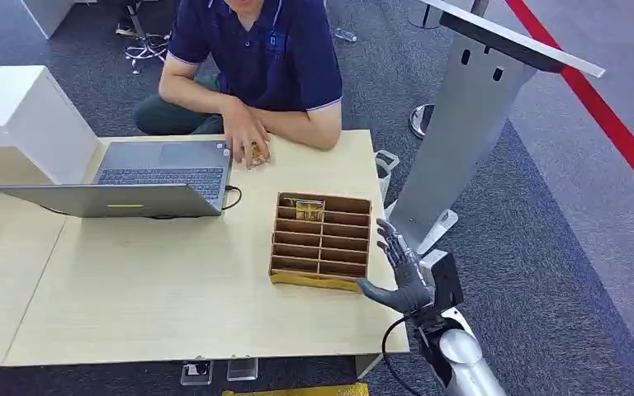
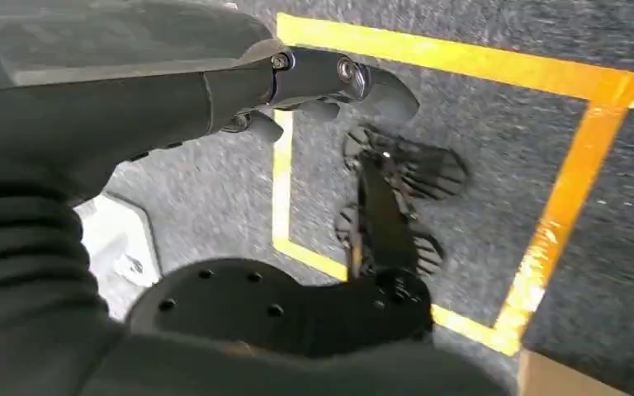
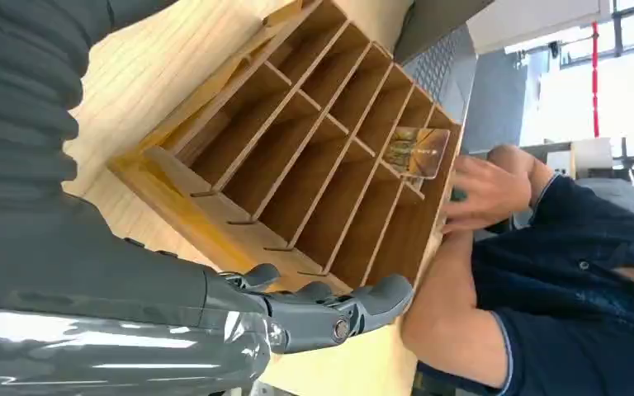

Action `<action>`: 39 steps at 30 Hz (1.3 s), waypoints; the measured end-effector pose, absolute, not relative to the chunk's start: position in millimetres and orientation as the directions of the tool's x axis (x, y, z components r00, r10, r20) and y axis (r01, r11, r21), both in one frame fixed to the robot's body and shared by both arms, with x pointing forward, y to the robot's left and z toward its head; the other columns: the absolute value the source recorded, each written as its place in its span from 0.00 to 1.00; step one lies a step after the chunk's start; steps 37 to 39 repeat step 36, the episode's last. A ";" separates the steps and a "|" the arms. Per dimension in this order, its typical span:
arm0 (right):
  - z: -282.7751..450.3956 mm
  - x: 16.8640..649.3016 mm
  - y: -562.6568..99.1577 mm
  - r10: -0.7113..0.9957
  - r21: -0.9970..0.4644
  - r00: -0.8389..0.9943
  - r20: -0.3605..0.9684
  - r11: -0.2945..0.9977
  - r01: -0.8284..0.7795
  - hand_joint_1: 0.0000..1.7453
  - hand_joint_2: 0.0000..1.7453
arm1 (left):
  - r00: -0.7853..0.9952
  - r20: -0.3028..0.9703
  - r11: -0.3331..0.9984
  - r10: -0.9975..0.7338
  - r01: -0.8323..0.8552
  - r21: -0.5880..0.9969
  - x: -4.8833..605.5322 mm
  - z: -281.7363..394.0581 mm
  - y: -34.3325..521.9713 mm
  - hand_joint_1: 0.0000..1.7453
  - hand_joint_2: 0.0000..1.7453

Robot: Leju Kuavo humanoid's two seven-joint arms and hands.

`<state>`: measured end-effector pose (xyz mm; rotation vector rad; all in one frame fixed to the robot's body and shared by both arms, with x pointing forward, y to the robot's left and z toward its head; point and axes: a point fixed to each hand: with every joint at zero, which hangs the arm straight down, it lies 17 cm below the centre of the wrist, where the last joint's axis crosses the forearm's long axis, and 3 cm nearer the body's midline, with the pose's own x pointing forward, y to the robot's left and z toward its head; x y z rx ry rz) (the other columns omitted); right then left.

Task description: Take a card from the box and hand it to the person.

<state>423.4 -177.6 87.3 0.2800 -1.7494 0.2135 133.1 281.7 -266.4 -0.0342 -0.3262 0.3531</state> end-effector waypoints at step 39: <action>112.5 412.9 -157.6 0.010 -0.106 -0.250 0.968 0.922 -0.372 0.00 1.00 | 0.822 0.335 0.887 0.461 -0.432 -0.162 147.9 -260.3 283.0 0.00 0.00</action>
